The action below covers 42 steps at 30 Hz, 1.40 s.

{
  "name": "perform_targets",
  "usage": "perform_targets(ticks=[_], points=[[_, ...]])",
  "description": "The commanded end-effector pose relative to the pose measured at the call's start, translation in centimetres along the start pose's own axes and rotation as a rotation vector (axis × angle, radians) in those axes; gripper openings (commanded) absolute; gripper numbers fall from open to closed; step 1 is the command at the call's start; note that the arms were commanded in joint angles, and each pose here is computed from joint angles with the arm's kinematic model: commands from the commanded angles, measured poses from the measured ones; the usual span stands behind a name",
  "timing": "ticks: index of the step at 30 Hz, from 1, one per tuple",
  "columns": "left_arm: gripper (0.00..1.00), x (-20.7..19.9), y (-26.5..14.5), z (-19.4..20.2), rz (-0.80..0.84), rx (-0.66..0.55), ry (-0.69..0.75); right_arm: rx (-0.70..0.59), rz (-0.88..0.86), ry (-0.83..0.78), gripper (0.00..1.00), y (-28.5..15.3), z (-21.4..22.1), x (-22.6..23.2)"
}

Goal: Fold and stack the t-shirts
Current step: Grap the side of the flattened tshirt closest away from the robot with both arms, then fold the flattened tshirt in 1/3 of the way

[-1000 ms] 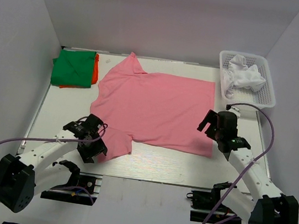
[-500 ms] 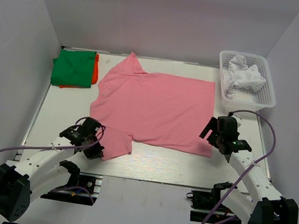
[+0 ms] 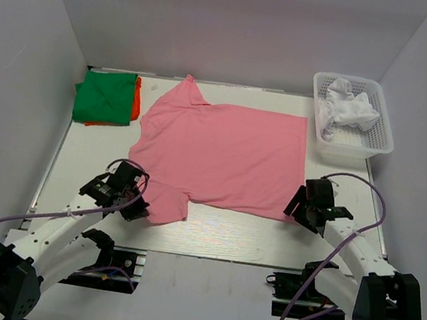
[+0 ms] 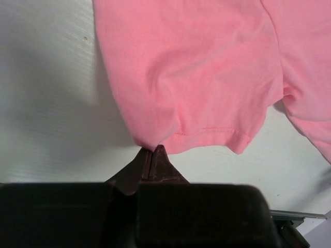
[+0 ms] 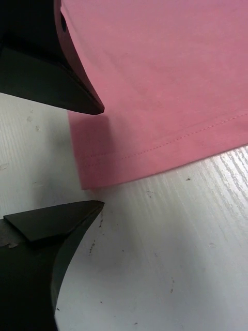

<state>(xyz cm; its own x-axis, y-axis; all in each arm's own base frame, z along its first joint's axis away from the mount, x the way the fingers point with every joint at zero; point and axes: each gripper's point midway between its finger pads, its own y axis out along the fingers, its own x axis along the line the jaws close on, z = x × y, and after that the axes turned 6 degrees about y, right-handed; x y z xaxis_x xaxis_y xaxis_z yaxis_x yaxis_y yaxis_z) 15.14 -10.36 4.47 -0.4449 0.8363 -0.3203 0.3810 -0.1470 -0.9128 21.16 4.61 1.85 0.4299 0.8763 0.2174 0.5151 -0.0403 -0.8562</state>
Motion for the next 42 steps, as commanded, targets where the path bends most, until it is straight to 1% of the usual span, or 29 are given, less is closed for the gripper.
perform_targets(ticks=[1,2,3,5,6,9,10,13,15,18,21,23,24,26,27,28,29,30,32,33,34,36,37,39,40,41,42], points=[[0.00,-0.3,-0.7,-1.1,-0.003,-0.043,0.017,0.028,0.010,0.028,0.73,0.8,1.1,-0.5],[0.00,-0.6,-0.9,-1.4,0.000,-0.056,0.017,0.026,0.012,0.029,0.71,1.0,1.1,-0.5],[0.00,-0.5,-0.9,-1.4,0.000,-0.057,0.026,0.022,0.019,0.029,0.64,1.2,1.0,-0.6],[0.00,-0.9,-1.1,-1.7,0.008,-0.063,0.026,0.026,0.020,0.031,0.53,1.3,1.0,-0.4],[0.00,-1.2,-1.4,-1.9,0.017,-0.069,0.025,0.039,0.002,0.033,0.39,1.2,1.1,-0.1],[0.00,-1.9,-1.8,-2.4,0.032,-0.080,0.024,0.041,-0.014,0.027,0.18,0.9,1.0,0.3],[0.00,-1.9,-1.8,-2.4,0.031,-0.080,0.035,0.038,-0.016,0.031,0.08,0.8,1.0,0.3],[0.00,-2.9,-2.6,-3.2,0.054,-0.098,0.043,-0.004,-0.039,0.032,0.05,0.1,0.2,0.5],[0.00,-3.1,-2.6,-3.4,0.065,-0.106,0.042,-0.036,-0.061,0.022,0.05,-0.4,-0.5,0.8],[0.00,-4.5,-3.0,-4.4,0.101,-0.134,0.060,-0.061,-0.074,-0.001,0.00,-0.9,-1.5,1.4],[0.00,-6.5,-3.8,-6.4,0.147,-0.201,0.082,-0.069,-0.085,-0.015,0.00,-1.1,-2.5,2.1],[0.00,-8.2,-4.7,-8.5,0.181,-0.264,0.079,-0.077,-0.087,-0.036,0.00,-0.9,-3.0,2.5],[0.00,-9.3,-5.4,-9.4,0.206,-0.290,0.097,-0.094,-0.095,-0.032,0.00,-1.1,-4.1,3.2],[0.00,-10.1,-5.0,-10.8,0.180,-0.315,0.105,-0.105,-0.100,-0.039,0.00,-1.2,-5.1,4.0],[0.00,-11.3,-5.9,-12.1,0.190,-0.345,0.112,-0.109,-0.102,-0.049,0.00,-1.2,-5.3,4.2],[0.00,-11.6,-6.0,-13.2,0.165,-0.375,0.105,-0.142,-0.117,-0.043,0.00,-1.6,-6.6,4.9],[0.00,-11.5,-5.0,-13.5,0.114,-0.355,0.108,-0.137,-0.106,-0.047,0.00,-1.2,-6.7,5.0],[0.00,-12.2,-5.8,-14.8,0.097,-0.386,0.110,-0.143,-0.107,-0.052,0.00,-1.2,-7.1,5.2],[0.00,-12.7,-4.9,-16.1,0.045,-0.385,0.104,-0.148,-0.099,-0.067,0.00,-1.1,-8.2,5.9],[0.00,-13.7,-5.7,-17.3,0.050,-0.414,0.114,-0.142,-0.091,-0.064,0.00,-1.0,-8.3,5.9],[0.00,-14.2,-5.7,-17.9,0.042,-0.422,0.126,-0.161,-0.101,-0.063,0.00,-1.4,-9.4,6.7],[0.00,-15.4,-5.3,-19.3,0.019,-0.434,0.143,-0.152,-0.069,-0.067,0.00,-0.8,-9.7,6.5],[0.00,-15.8,-5.1,-19.7,0.015,-0.434,0.152,-0.170,-0.069,-0.059,0.00,-1.0,-10.8,7.1],[0.00,-16.4,-5.3,-21.2,-0.012,-0.457,0.152,-0.187,-0.067,-0.054,0.00,-1.0,-11.9,7.6],[0.00,-16.4,-4.1,-21.7,-0.035,-0.443,0.149,-0.185,-0.060,-0.060,0.00,-0.7,-12.1,7.7],[0.00,-16.8,-4.4,-22.8,-0.039,-0.465,0.150,-0.196,-0.061,-0.056,0.00,-0.8,-12.8,8.1],[0.00,-16.8,-4.0,-23.0,-0.058,-0.464,0.150,-0.208,-0.038,-0.051,0.00,-0.6,-13.2,7.7]])
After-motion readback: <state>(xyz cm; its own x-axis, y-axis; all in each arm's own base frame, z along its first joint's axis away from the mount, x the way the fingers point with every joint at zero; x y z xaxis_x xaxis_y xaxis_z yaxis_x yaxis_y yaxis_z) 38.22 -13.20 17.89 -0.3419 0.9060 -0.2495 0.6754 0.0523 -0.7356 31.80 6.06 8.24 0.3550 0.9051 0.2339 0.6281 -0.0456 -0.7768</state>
